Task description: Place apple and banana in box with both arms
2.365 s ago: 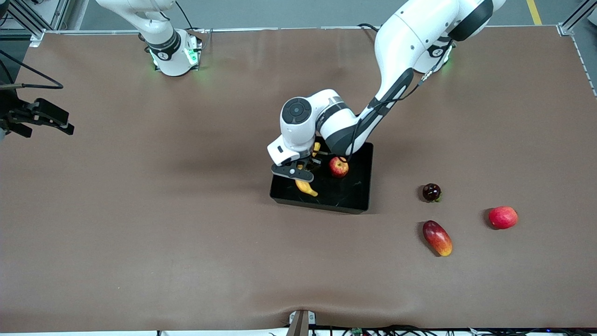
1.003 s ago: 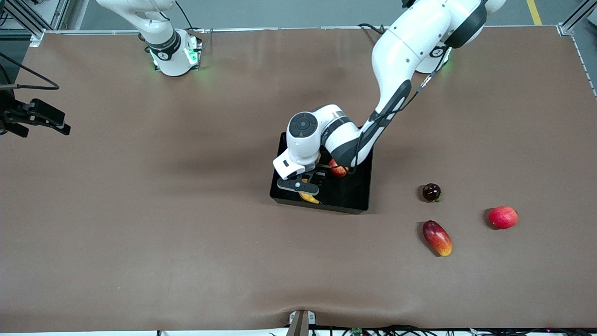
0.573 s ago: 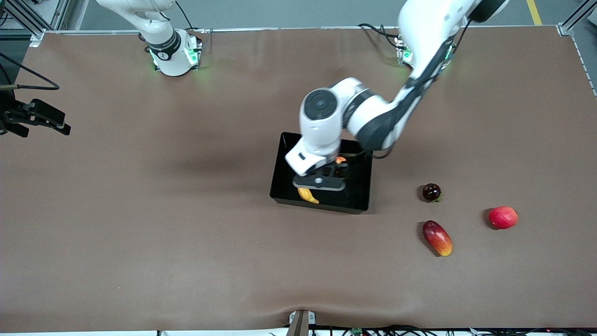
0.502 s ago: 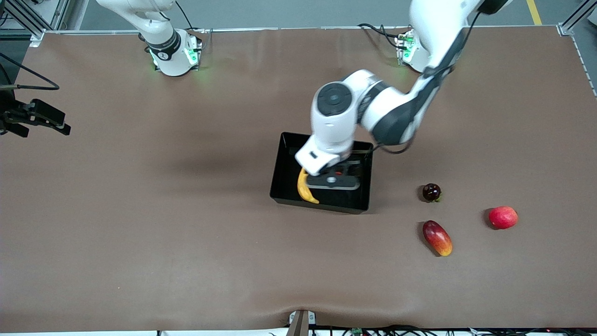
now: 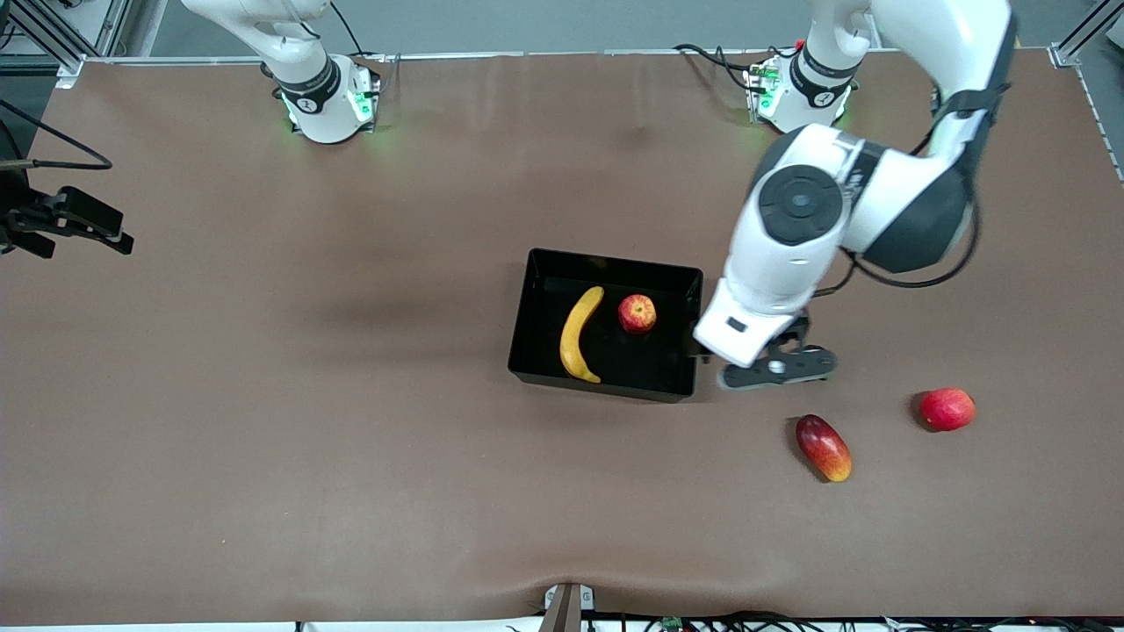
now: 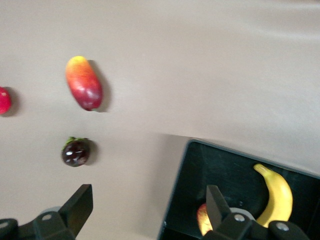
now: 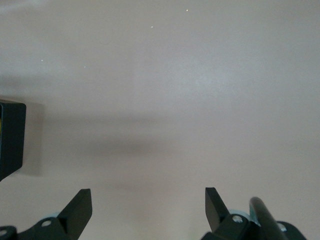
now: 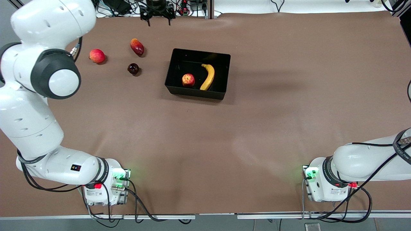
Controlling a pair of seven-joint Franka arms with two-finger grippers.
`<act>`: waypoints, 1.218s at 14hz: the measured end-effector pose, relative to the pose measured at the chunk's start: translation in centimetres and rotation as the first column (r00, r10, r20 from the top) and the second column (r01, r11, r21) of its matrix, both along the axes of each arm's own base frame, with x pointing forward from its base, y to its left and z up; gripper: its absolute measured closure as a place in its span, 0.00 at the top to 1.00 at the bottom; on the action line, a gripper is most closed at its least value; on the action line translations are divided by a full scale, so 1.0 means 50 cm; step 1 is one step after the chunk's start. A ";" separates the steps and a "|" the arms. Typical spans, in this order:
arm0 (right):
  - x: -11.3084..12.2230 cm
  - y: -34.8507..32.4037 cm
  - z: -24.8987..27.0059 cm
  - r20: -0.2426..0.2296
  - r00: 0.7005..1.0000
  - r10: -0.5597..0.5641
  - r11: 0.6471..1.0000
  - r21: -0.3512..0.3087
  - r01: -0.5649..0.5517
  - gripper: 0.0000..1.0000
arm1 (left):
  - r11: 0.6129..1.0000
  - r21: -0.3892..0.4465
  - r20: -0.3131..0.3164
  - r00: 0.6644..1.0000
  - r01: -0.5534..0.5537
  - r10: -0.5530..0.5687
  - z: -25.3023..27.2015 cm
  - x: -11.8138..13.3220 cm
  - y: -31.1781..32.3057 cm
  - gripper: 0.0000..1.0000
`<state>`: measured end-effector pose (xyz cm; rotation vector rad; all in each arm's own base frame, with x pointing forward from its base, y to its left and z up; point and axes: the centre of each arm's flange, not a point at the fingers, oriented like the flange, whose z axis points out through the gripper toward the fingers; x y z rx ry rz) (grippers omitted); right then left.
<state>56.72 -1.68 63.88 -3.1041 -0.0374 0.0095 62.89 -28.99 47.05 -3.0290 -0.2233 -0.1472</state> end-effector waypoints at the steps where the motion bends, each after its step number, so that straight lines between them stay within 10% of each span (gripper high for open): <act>1: 0.000 0.000 0.000 0.000 1.000 0.000 1.000 0.000 0.000 1.00 | 1.000 0.001 0.010 1.000 -0.016 0.016 0.020 0.004 0.025 1.00; 11: -0.001 -0.016 -0.001 -0.001 1.000 -0.014 1.000 0.000 0.014 1.00 | 0.992 0.011 -0.025 0.992 0.124 -0.124 0.229 -0.028 0.268 1.00; 17: -0.001 -0.016 -0.002 -0.002 1.000 -0.014 1.000 0.000 0.014 1.00 | 0.986 -0.046 -0.048 0.986 0.160 -0.162 0.299 -0.138 0.358 1.00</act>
